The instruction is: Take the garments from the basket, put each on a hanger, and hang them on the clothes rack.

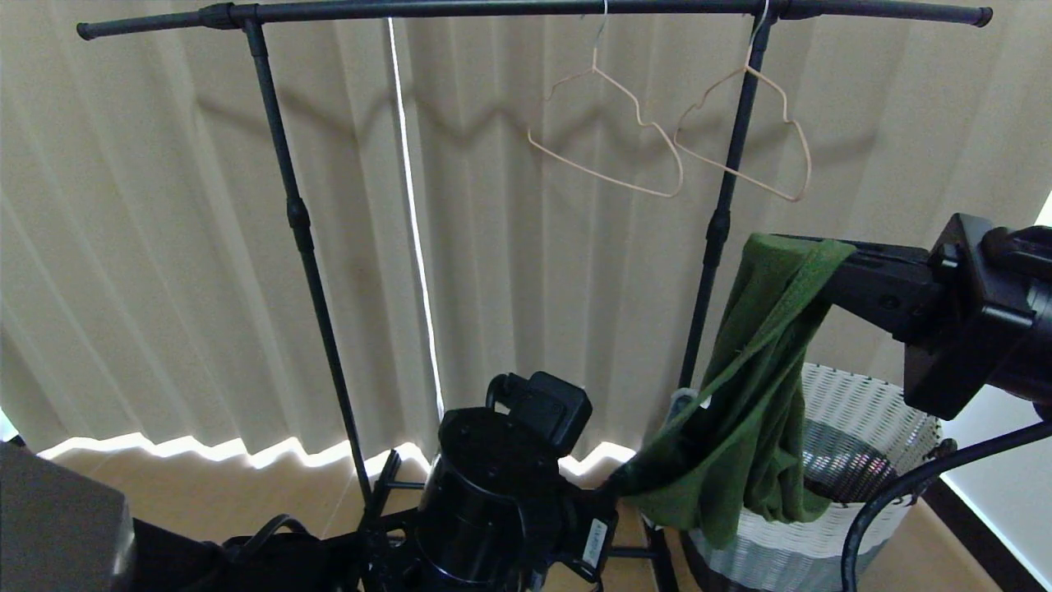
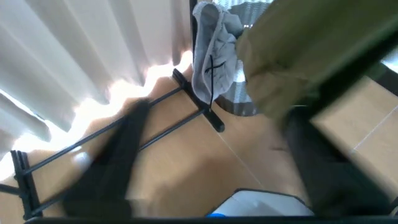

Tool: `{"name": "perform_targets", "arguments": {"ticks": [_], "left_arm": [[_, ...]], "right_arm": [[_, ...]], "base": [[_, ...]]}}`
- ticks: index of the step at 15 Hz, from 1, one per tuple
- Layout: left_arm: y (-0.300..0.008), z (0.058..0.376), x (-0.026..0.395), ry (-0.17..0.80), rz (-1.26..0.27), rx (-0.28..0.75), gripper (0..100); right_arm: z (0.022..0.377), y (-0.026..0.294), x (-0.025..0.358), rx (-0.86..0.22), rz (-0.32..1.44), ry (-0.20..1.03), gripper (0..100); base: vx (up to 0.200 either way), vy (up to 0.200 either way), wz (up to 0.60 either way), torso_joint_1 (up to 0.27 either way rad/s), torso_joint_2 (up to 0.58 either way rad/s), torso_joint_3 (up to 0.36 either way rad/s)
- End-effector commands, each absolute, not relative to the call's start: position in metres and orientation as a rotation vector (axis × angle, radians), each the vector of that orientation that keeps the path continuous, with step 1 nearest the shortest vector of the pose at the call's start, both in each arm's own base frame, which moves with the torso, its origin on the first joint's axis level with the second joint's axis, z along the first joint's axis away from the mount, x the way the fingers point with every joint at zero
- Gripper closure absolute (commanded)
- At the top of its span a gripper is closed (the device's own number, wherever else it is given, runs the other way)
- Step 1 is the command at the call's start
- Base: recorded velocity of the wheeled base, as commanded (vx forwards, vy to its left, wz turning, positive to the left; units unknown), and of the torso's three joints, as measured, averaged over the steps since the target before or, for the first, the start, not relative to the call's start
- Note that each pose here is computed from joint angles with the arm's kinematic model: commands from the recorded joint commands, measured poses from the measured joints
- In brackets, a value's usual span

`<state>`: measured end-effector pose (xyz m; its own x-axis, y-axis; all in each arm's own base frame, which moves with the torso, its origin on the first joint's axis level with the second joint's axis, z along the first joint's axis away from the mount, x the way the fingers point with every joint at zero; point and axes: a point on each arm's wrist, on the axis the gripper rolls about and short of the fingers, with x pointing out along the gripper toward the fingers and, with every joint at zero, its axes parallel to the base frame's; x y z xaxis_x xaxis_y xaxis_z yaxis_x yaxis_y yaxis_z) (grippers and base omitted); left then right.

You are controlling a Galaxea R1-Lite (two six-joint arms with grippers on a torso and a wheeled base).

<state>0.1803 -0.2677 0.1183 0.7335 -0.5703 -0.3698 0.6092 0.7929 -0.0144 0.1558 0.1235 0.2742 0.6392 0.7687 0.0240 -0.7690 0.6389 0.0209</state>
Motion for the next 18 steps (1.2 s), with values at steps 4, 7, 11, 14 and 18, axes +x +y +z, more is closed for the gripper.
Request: {"name": "perform_targets", "arguments": {"ticks": [4,7,11,14,18], "left_arm": [[-0.228,0.133,0.176,0.277,-0.607,0.154,100],[-0.190,0.178,0.185,0.118,-0.515,0.113,100],[-0.150,0.272,0.190,-0.019,-0.382,0.028,100],[-0.148,0.317,0.192,-0.089,-0.371,0.043,100],[-0.153,0.351,0.199,-0.025,-0.363,0.110,100]], "right_arm": [[0.270,0.123,0.155,0.029,0.874,-0.002,100],[0.267,0.123,0.156,0.030,0.871,0.009,100],[0.268,0.118,0.159,0.031,0.844,0.002,100],[0.281,0.109,0.166,0.040,0.789,-0.043,100],[0.288,0.103,0.185,0.040,0.714,-0.057,100]], "base": [[0.000,0.000,0.00,0.000,0.00,0.000],[0.000,0.000,0.00,0.000,0.00,0.000],[0.000,0.000,0.00,0.000,0.00,0.000],[0.000,0.000,0.00,0.000,0.00,0.000],[0.000,0.000,0.00,0.000,0.00,0.000]]}}
